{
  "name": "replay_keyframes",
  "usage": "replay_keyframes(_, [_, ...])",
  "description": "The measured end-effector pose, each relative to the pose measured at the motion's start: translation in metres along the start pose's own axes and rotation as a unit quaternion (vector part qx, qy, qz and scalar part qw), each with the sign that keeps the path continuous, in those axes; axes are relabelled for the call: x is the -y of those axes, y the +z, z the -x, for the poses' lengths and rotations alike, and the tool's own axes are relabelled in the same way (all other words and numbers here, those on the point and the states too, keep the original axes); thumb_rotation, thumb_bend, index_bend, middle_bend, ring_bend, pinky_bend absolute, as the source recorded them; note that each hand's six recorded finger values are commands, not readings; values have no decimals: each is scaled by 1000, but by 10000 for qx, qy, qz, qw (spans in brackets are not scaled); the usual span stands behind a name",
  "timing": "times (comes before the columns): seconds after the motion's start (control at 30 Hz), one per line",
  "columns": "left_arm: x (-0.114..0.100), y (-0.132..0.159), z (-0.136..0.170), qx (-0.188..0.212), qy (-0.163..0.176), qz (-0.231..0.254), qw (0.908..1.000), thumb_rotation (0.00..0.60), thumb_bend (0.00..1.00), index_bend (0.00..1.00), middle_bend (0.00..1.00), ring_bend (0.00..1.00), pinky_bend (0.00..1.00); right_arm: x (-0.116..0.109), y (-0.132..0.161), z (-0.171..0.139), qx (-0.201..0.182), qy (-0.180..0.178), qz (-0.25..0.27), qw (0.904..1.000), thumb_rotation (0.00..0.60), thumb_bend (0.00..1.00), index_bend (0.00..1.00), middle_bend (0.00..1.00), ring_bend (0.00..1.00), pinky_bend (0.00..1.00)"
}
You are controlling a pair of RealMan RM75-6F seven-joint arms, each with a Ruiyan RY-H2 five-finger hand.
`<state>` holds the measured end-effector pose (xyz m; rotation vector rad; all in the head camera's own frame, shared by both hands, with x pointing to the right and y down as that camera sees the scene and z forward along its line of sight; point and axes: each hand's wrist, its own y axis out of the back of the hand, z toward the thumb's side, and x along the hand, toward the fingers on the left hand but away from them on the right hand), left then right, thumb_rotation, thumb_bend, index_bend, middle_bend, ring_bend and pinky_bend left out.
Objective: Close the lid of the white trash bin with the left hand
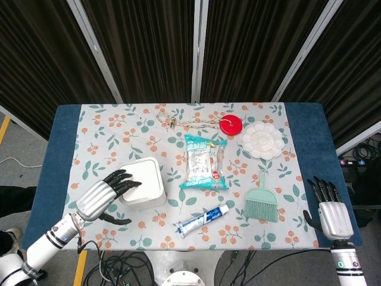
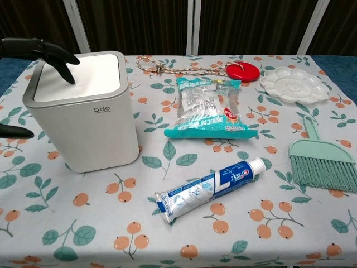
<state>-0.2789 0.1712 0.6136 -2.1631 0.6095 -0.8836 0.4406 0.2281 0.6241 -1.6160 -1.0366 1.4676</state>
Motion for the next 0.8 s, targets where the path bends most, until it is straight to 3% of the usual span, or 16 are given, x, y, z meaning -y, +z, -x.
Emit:
replay_keyframes(0.2, [-13,1,-1,40,402,51,9992,422,78,161,288,114,111,-1,-1,0,15,-18,10,10000,600,264,0,0,0,0])
replay_keyframes(0.4, [-48,-9,7,-187,1307,109,9912,434,72,161,256,100,114,1,-1,0,13,5,34,10000,600,264,0,0,0,0])
replay_keyframes(0.53, [-66,-34,31,-803,1877,87,9789,469,74,161,256,100,115,-1,-1,0,14,-19,74,10000,600,264,0,0,0,0])
replay_keyframes(0.6, [-67,-49,48,-1194,2008,3,9723,468,80,161,253,100,114,-1,-1,0,17,-30,87,10000,600,264,0,0,0,0])
replay_keyframes(0.8, [-40,-96,111,-2422,1732,-685,9522,469,88,166,233,87,108,-2,2,0,-31,-43,85,9999,600,265,0,0,0,0])
